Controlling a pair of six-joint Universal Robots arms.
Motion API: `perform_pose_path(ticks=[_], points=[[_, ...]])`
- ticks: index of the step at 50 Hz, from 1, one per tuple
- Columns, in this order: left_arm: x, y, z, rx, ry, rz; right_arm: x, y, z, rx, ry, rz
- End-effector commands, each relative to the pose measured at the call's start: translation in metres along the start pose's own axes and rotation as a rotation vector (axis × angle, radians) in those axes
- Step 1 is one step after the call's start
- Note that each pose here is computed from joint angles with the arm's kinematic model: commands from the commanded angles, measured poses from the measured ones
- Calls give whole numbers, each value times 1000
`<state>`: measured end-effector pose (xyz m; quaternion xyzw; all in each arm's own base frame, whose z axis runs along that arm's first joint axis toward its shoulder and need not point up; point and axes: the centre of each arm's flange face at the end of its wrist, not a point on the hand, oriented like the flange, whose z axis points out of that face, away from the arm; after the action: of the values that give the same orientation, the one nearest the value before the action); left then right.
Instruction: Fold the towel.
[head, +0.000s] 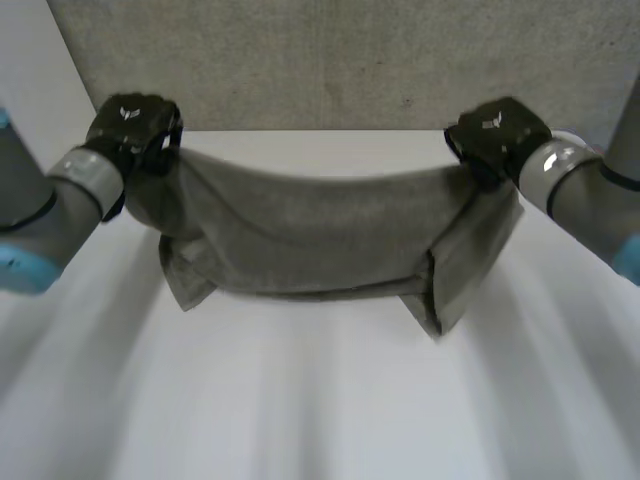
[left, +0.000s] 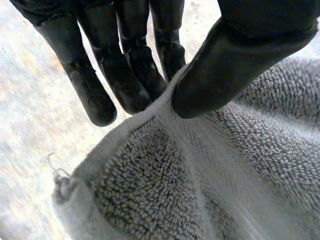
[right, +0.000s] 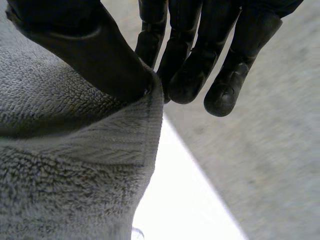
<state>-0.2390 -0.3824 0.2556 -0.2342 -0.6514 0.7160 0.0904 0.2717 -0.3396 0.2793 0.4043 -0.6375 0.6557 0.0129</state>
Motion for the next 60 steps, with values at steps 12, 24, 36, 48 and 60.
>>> perform_pose_path(ticks=[12, 24, 36, 48, 60], points=[[-11, -171, -3, 427, -67, -89, 47, -81, -16, 363, 132, 163], [19, 5, -20, 19, 5, -57, -40, 29, -17, 38, -135, 16], [12, 26, -64, -45, 16, 16, -18, 19, -47, 12, -73, 107], [12, 44, -83, -109, 5, 0, -52, 69, -49, -177, -125, 362], [7, 60, -78, -132, -10, -5, -64, 111, -36, -277, -21, 466]])
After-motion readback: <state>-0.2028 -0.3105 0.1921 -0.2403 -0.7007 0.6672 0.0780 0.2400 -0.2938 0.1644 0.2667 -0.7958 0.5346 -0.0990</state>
